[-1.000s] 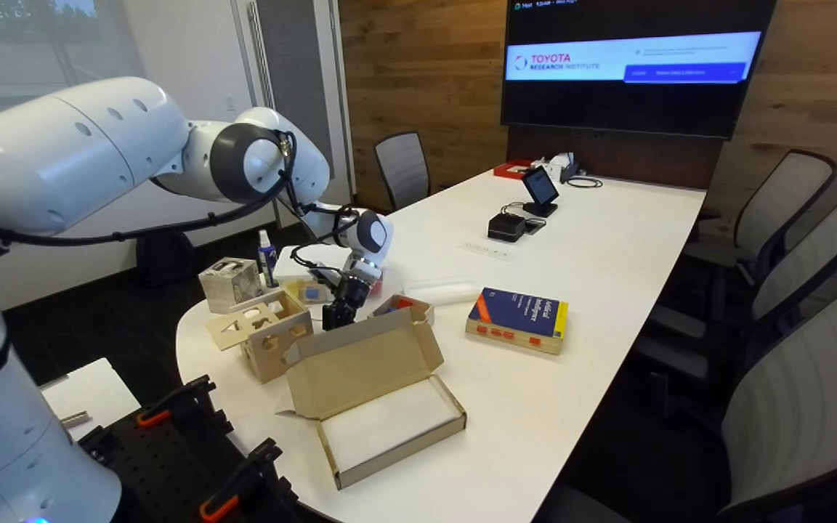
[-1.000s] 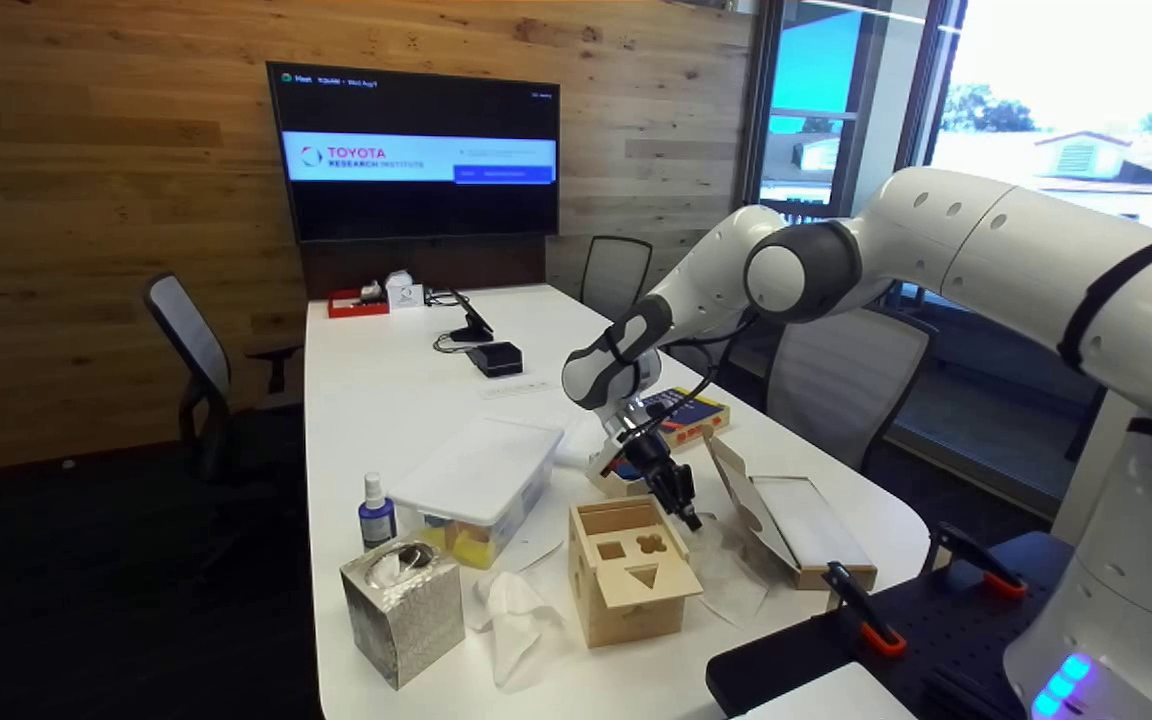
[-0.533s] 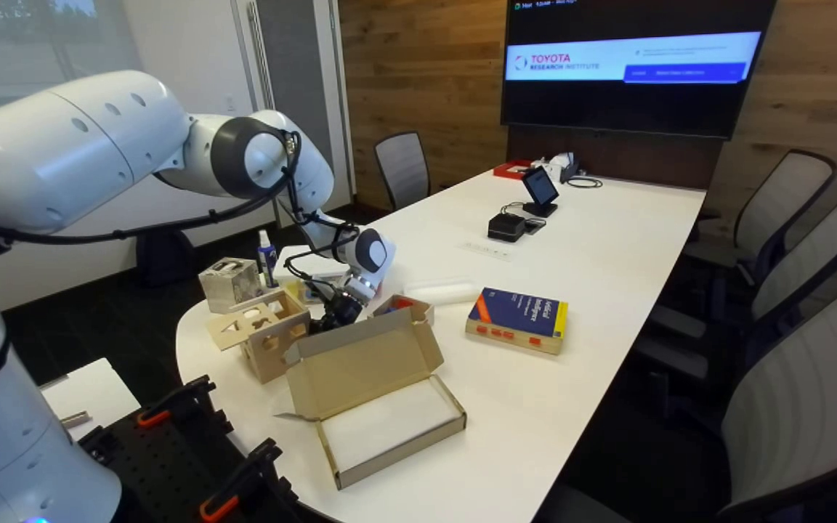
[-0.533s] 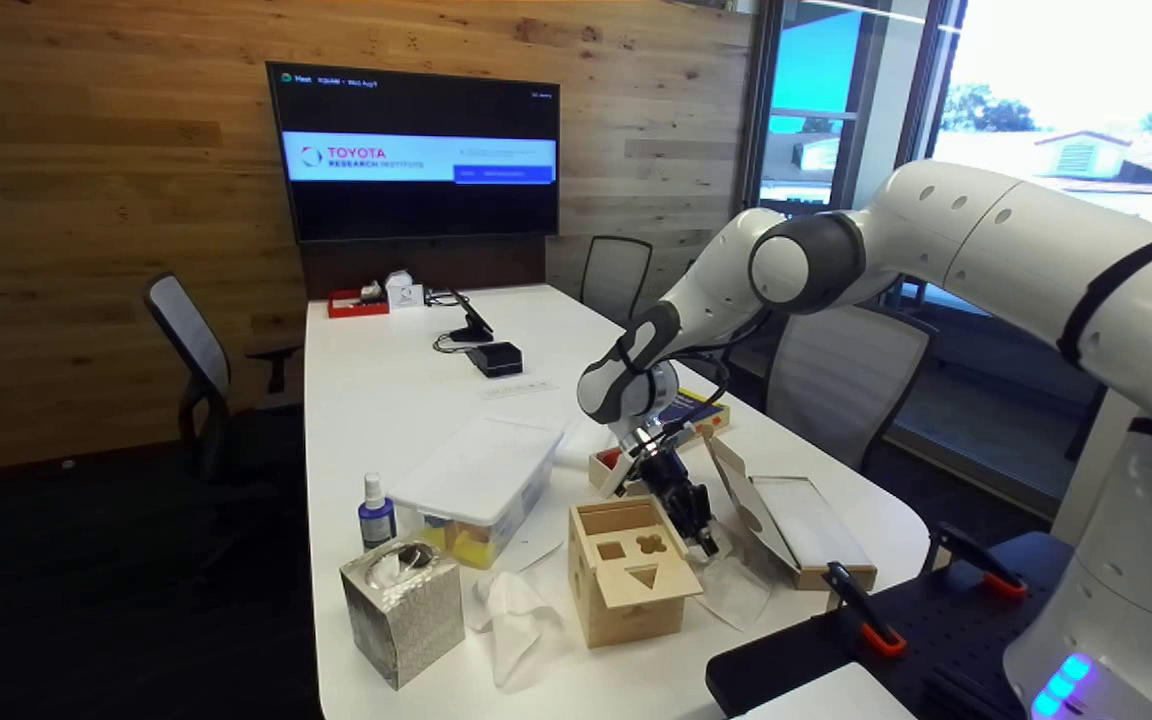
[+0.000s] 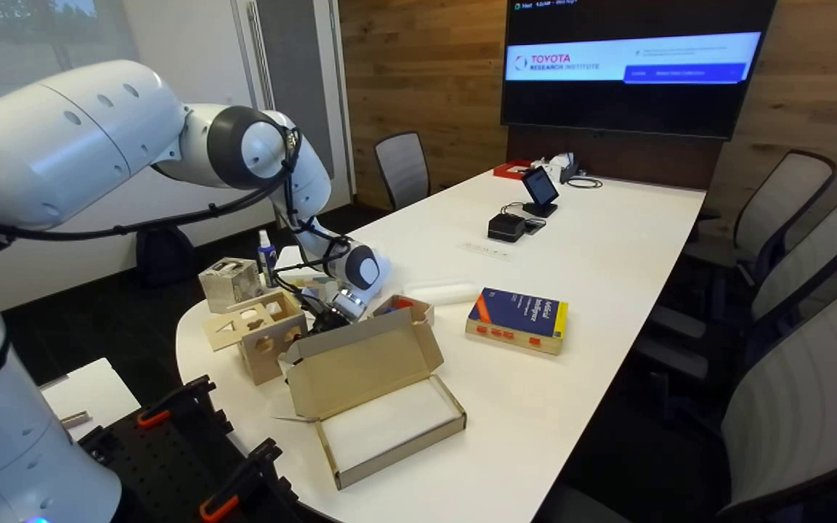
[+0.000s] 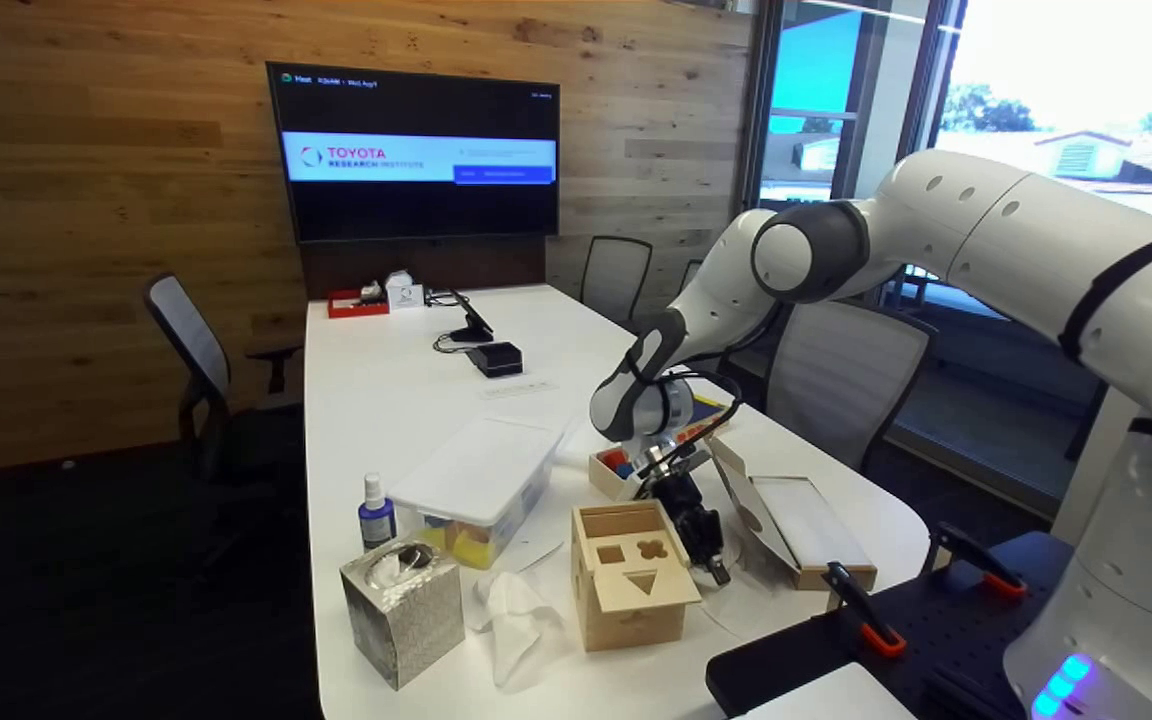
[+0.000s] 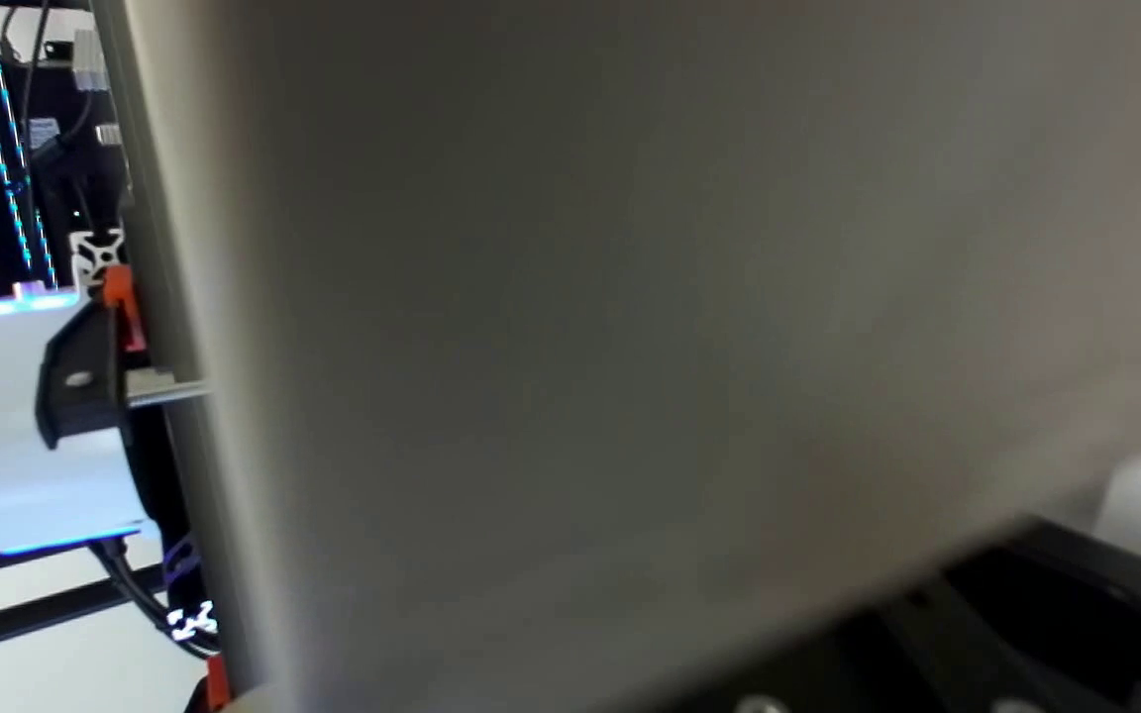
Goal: Use a napkin to wipe a spot on the right
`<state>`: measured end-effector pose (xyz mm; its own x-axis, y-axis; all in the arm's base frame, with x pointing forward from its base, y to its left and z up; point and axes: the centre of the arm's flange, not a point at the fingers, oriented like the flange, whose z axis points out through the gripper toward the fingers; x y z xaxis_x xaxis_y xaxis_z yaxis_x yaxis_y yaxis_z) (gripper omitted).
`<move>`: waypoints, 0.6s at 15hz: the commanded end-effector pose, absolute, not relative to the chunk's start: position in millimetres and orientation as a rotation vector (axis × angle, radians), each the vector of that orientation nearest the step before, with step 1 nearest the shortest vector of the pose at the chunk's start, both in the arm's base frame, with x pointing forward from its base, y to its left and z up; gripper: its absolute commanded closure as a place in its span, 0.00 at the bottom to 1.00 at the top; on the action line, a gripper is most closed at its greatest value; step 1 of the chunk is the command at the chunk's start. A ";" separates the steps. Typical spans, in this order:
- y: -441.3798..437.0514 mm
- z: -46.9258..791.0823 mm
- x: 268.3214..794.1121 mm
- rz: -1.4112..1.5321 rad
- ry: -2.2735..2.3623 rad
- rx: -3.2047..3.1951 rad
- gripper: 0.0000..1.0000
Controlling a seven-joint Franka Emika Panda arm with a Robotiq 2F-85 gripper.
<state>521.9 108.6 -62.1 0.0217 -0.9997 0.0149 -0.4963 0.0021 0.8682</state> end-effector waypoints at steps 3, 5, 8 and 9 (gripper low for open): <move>111.0 -29.1 532.8 -0.675 -1.674 1.527 1.00; 111.5 -22.7 545.6 -0.586 -1.682 1.525 1.00; 112.2 -16.7 563.1 -0.483 -1.672 1.546 1.00; 112.6 -16.3 568.8 -0.450 -1.665 1.560 1.00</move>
<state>556.8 110.0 -27.0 0.0502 -0.9674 0.2482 -0.6233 0.1639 0.7646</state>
